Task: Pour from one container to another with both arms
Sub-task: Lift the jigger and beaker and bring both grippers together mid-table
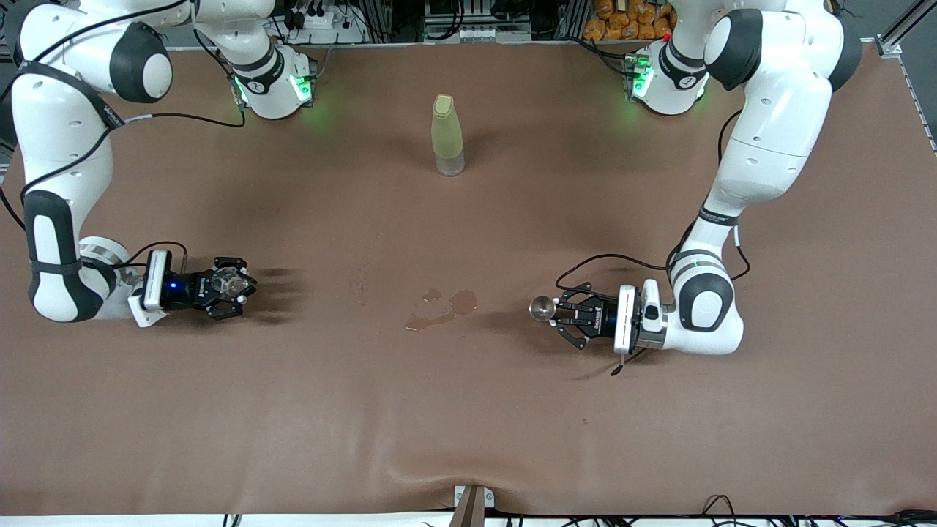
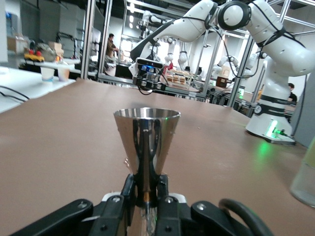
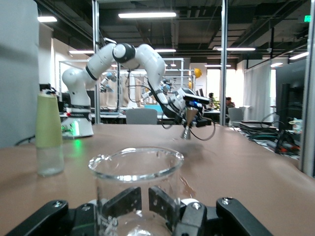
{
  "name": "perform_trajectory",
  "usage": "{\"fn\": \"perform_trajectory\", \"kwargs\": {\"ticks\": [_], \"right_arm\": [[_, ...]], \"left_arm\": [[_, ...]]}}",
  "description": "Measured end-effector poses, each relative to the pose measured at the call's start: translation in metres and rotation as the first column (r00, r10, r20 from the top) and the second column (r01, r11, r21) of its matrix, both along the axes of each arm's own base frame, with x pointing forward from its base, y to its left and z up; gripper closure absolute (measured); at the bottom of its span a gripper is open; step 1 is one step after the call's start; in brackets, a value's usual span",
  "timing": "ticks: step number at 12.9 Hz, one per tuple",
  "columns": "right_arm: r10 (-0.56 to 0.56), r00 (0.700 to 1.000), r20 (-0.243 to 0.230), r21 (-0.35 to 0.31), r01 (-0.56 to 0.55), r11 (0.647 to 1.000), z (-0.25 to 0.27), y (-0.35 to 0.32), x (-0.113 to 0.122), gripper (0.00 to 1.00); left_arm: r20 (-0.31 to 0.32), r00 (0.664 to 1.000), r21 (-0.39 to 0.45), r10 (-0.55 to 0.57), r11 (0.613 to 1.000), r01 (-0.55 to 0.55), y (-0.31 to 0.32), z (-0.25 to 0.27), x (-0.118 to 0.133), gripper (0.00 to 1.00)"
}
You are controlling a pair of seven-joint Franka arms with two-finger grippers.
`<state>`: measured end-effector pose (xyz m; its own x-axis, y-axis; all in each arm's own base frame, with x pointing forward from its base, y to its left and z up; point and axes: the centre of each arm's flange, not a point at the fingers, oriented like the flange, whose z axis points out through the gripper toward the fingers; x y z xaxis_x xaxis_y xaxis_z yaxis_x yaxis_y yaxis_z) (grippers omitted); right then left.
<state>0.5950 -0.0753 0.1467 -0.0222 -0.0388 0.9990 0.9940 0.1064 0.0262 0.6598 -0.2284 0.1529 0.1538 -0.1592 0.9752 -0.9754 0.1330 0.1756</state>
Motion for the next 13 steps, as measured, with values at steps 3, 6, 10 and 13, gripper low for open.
{"fn": "perform_trajectory", "kwargs": {"ticks": [3, 6, 10, 13], "right_arm": [[0.033, 0.998, -0.055, -0.007, -0.034, 0.999, 0.048, 0.015, 0.009, 0.83], [0.036, 0.994, -0.106, -0.038, -0.041, 0.998, 0.11, 0.028, 0.007, 0.83], [-0.017, 0.989, -0.144, -0.089, 0.004, 0.996, 0.162, 0.064, 0.003, 0.83], [-0.058, 0.986, -0.157, -0.084, 0.045, 0.995, 0.174, 0.102, -0.004, 0.83]], "left_arm": [[0.046, 0.998, -0.021, 0.045, 0.999, -0.044, -0.004, -0.004, 0.002, 0.79], [0.073, 0.996, -0.01, 0.042, 0.999, -0.041, -0.015, -0.004, 0.001, 0.79], [0.075, 0.996, -0.007, 0.041, 0.999, -0.041, -0.018, 0.0, 0.002, 0.79], [0.04, 0.998, 0.002, 0.05, 0.999, -0.05, -0.017, 0.001, 0.003, 0.79]]}}
